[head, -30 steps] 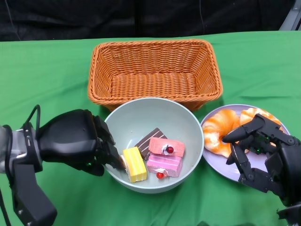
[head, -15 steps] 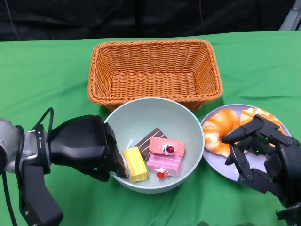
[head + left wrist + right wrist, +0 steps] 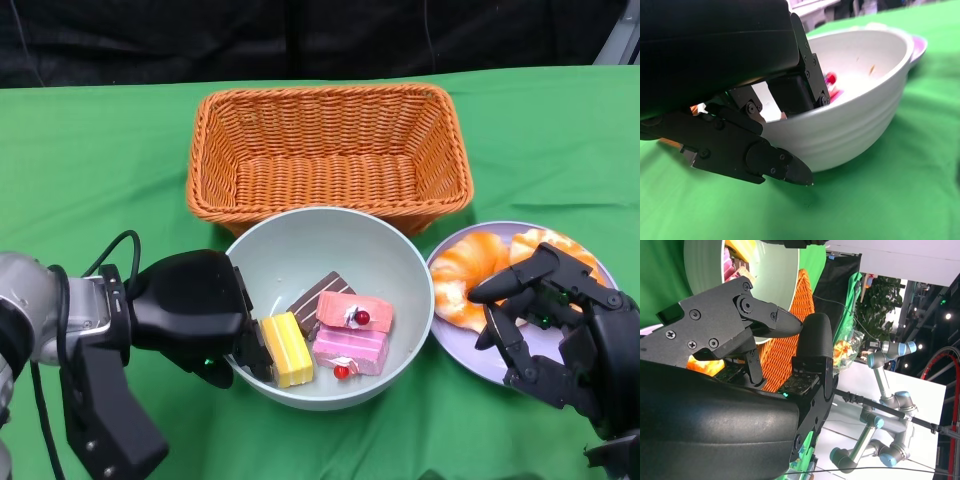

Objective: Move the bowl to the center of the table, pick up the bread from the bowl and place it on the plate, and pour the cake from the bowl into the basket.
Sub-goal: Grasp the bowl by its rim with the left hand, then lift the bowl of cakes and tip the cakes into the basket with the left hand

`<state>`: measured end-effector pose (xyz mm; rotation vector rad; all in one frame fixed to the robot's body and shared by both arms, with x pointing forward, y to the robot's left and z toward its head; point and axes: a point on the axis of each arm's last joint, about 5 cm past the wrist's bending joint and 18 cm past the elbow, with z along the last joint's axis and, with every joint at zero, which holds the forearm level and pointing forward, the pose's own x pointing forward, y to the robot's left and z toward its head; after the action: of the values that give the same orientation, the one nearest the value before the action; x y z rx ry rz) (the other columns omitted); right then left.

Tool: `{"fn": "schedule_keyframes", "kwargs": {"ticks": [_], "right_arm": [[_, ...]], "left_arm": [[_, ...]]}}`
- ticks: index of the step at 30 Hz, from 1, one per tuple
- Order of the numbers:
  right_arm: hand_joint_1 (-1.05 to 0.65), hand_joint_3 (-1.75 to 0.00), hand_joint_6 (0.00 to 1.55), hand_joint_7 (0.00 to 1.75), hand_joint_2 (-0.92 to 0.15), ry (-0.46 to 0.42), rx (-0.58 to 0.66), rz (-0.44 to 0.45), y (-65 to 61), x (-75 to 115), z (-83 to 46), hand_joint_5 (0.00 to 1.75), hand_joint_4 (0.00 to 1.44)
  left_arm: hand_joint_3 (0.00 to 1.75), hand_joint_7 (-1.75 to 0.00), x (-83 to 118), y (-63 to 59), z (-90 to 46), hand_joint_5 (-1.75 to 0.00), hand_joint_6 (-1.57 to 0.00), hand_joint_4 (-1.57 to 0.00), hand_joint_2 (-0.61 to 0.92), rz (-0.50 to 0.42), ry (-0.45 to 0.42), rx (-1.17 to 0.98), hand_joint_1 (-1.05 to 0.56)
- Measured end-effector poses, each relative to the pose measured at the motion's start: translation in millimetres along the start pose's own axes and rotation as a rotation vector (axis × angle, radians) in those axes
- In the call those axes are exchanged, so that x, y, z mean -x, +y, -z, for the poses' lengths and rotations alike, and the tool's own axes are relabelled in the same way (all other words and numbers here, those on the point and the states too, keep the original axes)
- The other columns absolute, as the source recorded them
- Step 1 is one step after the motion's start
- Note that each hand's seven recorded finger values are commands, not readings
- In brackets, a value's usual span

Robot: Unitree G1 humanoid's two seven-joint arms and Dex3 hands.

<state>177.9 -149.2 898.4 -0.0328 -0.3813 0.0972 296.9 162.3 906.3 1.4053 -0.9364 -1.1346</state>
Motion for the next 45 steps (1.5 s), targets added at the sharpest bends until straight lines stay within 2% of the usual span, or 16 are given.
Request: {"fn": "schedule_keyframes", "kwargs": {"ticks": [7, 11, 12, 13, 14, 16, 17, 19, 21, 23, 25, 27, 32, 41, 43, 45], "right_arm": [[-0.16, -0.69, 0.72, 1.18, -0.72, -0.002, -0.004, 0.001, -0.2, 0.0, -0.1, 1.49, 0.7], [-0.14, -0.68, 0.72, 1.18, -0.73, -0.002, -0.004, 0.001, -0.1, -0.2, -0.1, 1.49, 0.71], [-0.14, -0.68, 0.72, 1.18, -0.73, -0.002, -0.004, 0.001, -0.2, -0.2, -0.1, 1.48, 0.71], [-0.14, -0.68, 0.72, 1.18, -0.73, -0.002, -0.003, 0.001, -0.2, -0.2, -0.1, 1.48, 0.71], [-0.13, -0.68, 0.72, 1.18, -0.73, -0.002, -0.003, 0.002, -0.2, -0.2, 0.0, 1.48, 0.71], [-0.13, -0.69, 0.72, 1.18, -0.73, 0.0, -0.003, 0.002, -0.2, -0.2, 0.3, 1.48, 0.71], [-0.13, -0.69, 0.72, 1.18, -0.73, 0.001, -0.003, 0.002, -0.2, -0.2, 0.5, 1.48, 0.71], [-0.13, -0.69, 0.73, 1.18, -0.72, 0.002, -0.003, 0.002, -0.2, -0.3, 0.7, 1.48, 0.71], [-0.13, -0.69, 0.73, 1.18, -0.72, 0.002, -0.001, 0.003, -0.2, -0.3, 0.7, 1.48, 0.71], [-0.13, -0.7, 0.73, 1.18, -0.72, 0.002, 0.002, 0.007, -0.2, -0.3, 0.7, 1.49, 0.71], [-0.13, -0.7, 0.72, 1.18, -0.72, 0.002, 0.005, 0.011, -0.2, -0.3, 0.7, 1.49, 0.71], [-0.13, -0.7, 0.72, 1.18, -0.72, 0.003, 0.009, 0.01, -0.1, -0.2, 0.8, 1.49, 0.71], [-0.12, -0.68, 0.71, 1.19, -0.74, 0.006, 0.008, 0.014, 0.1, 0.0, 1.4, 1.49, 0.7], [-0.09, -0.65, 0.69, 1.21, -0.76, 0.007, 0.009, 0.019, 0.6, 0.3, 1.3, 1.49, 0.7], [-0.09, -0.65, 0.69, 1.21, -0.77, 0.007, 0.009, 0.02, 0.5, 0.3, 1.4, 1.5, 0.7], [-0.09, -0.64, 0.69, 1.21, -0.77, 0.009, 0.009, 0.02, 0.4, 0.3, 1.6, 1.5, 0.7]], "left_arm": [[0.01, -0.02, -3, -3.6, -3.4, -0.01, -0.92, -0.96, 0.9, 0.013, 0.058, 0.032, -0.37], [0.01, -0.1, -4, -7.4, -6.1, -0.14, -1.12, -1.2, 0.91, 0.007, 0.062, 0.044, -0.33], [0.0, -0.09, -4, -7.5, -6.3, -0.34, -1.19, -1.2, 0.91, 0.0, 0.062, 0.044, -0.33], [0.03, -0.12, -4, -7.6, -6.4, -0.81, -1.24, -1.06, 0.91, -0.015, 0.061, 0.044, -0.32], [0.08, -0.41, -5, -7.7, -6.6, -1.26, -1.15, -0.89, 0.92, -0.029, 0.06, 0.046, -0.31], [0.13, -0.92, -5, -8.7, -7.5, -1.55, -0.92, -0.78, 0.92, -0.057, 0.056, 0.054, -0.3], [0.14, -1.0, -6, -9.4, -8.2, -1.59, -0.89, -0.77, 0.92, -0.067, 0.051, 0.062, -0.3], [0.16, -1.15, -6, -10.7, -9.2, -1.65, -0.83, -0.76, 0.92, -0.076, 0.047, 0.074, -0.29], [0.19, -1.19, -4, -12.0, -9.7, -1.66, -0.81, -0.76, 0.92, -0.081, 0.045, 0.091, -0.29], [0.22, -1.34, -3, -13.1, -10.4, -1.73, -0.76, -0.74, 0.92, -0.086, 0.041, 0.111, -0.26], [0.25, -1.62, -2, -13.8, -11.2, -1.74, -0.63, -0.73, 0.92, -0.103, 0.04, 0.135, -0.23], [0.25, -1.71, 0, -15.2, -12.5, -1.75, -0.58, -0.73, 0.92, -0.138, 0.054, 0.167, -0.22], [0.26, -1.75, 2, -19.7, -17.8, -1.75, -0.57, -0.77, 0.92, -0.251, 0.088, 0.266, -0.2], [0.38, -1.75, 6, -8.4, -20.7, -1.75, -0.56, -0.8, 0.92, -0.377, 0.03, 0.432, -0.22], [0.47, -1.74, 8, -5.0, -20.5, -1.75, -0.59, -0.83, 0.9, -0.392, 0.009, 0.447, -0.24], [0.69, -1.63, 10, -2.7, -21.2, -1.75, -0.66, -0.85, 0.82, -0.407, -0.015, 0.461, -0.25]]}}
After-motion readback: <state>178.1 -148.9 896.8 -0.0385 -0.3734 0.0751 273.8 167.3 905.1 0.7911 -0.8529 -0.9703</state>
